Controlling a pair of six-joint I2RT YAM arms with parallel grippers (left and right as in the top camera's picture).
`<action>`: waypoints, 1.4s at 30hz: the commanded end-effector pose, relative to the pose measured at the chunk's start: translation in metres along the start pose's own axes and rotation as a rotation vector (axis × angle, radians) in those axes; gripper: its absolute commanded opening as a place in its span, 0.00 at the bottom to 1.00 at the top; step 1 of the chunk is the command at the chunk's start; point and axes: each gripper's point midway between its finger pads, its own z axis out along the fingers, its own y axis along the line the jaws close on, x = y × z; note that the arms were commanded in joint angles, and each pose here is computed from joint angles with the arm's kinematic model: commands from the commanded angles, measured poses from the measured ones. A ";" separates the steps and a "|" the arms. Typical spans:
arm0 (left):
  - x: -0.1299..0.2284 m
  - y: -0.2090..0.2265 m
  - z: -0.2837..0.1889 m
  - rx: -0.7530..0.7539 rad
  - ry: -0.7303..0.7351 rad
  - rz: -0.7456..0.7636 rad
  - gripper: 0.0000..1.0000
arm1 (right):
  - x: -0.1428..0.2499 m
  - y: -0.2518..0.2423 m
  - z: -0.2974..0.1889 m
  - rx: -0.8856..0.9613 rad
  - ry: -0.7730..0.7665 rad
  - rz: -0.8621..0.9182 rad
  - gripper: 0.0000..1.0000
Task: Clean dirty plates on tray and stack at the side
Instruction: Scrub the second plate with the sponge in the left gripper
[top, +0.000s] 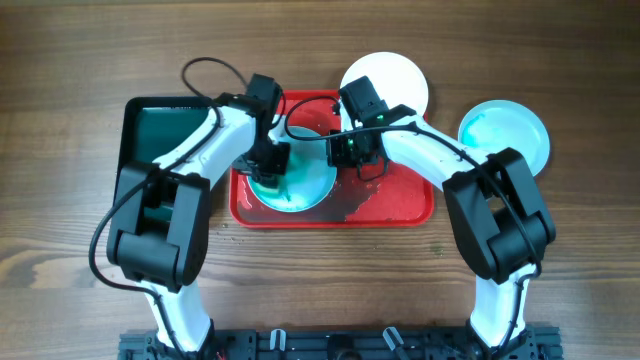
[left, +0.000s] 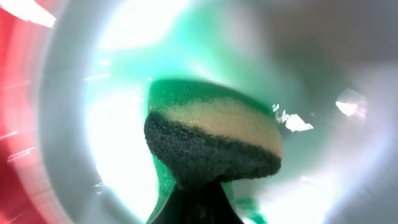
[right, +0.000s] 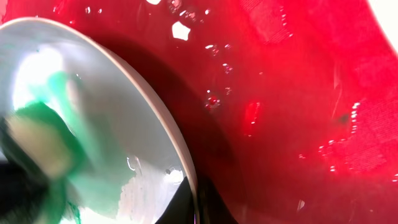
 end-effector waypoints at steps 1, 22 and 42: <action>0.024 -0.053 0.023 0.221 0.081 0.220 0.04 | -0.001 -0.002 0.005 0.016 -0.001 0.001 0.04; -0.065 0.075 -0.009 -0.492 -0.435 -0.475 0.04 | -0.002 -0.003 0.005 0.019 -0.002 -0.004 0.04; 0.019 -0.081 0.025 0.263 0.055 0.177 0.04 | -0.002 -0.003 0.005 0.018 -0.003 0.008 0.04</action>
